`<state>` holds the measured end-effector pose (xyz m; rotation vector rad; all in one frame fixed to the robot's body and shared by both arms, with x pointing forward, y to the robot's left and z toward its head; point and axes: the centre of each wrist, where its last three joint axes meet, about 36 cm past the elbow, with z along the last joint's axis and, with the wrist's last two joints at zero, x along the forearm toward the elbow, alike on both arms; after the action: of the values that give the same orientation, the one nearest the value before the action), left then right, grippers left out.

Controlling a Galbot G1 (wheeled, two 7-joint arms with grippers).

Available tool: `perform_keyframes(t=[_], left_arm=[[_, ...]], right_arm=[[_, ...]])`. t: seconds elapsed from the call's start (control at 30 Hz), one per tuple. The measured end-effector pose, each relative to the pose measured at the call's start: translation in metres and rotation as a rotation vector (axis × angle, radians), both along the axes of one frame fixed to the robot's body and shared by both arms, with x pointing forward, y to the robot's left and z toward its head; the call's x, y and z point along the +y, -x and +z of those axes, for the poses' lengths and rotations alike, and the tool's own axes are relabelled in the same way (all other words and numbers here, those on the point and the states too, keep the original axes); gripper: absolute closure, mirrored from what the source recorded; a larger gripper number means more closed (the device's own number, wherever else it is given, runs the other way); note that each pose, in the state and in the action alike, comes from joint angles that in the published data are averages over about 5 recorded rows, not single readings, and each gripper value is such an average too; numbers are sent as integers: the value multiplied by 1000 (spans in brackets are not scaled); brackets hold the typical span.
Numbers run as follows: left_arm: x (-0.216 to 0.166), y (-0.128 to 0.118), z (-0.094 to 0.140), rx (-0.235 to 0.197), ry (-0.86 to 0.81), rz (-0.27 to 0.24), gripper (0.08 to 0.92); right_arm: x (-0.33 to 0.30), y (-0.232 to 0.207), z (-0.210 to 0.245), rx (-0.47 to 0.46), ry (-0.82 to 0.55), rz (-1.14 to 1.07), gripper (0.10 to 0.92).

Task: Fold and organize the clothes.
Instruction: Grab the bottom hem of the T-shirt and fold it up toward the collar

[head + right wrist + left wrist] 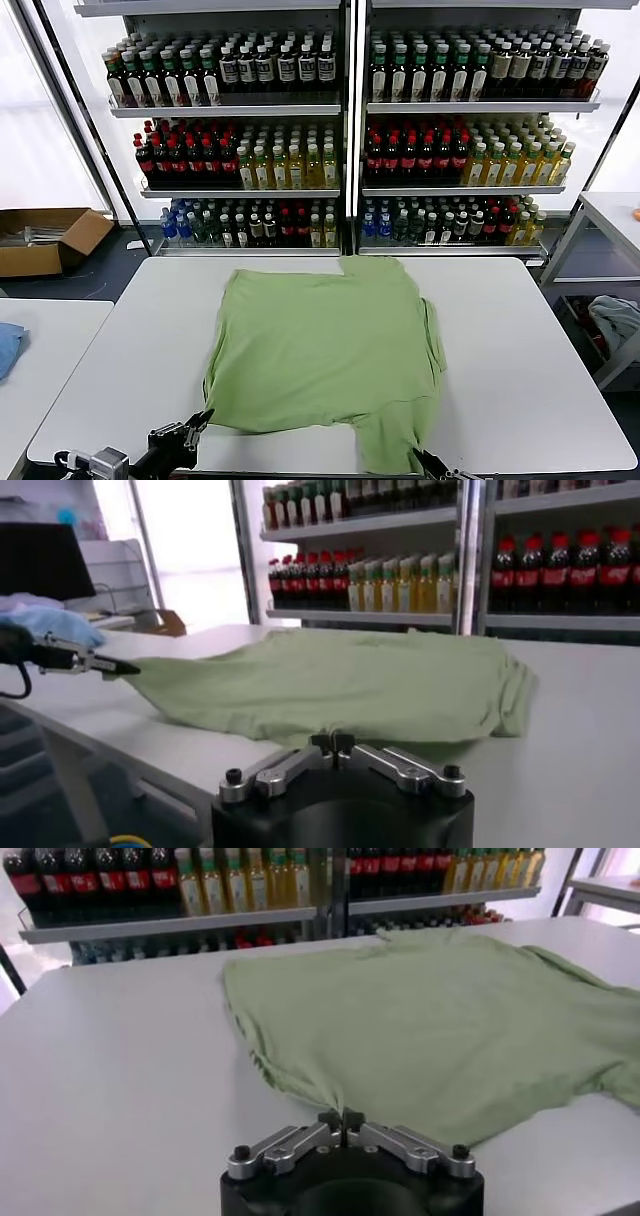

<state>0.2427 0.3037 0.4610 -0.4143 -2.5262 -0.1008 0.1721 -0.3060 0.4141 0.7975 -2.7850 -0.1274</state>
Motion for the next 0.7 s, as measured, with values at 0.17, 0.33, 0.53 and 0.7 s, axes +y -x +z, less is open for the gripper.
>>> perform_keyframes(t=[0.17,0.33,0.53,0.7], left_arm=[[1,-2,5,-1,-10,0,914],[7,-13,8,-13,-19,-11,914],[18,-38,7,-25,-11,-32,914],[30,-62,5,-33,-2,-40,914]], right_arm=[[1,-16,1,-22,-58,-43,917],[4,-40,-1,-58,-105,-101,917],[7,-76,-5,-101,-152,-168,917],[7,-111,-8,-132,-167,-201,917]])
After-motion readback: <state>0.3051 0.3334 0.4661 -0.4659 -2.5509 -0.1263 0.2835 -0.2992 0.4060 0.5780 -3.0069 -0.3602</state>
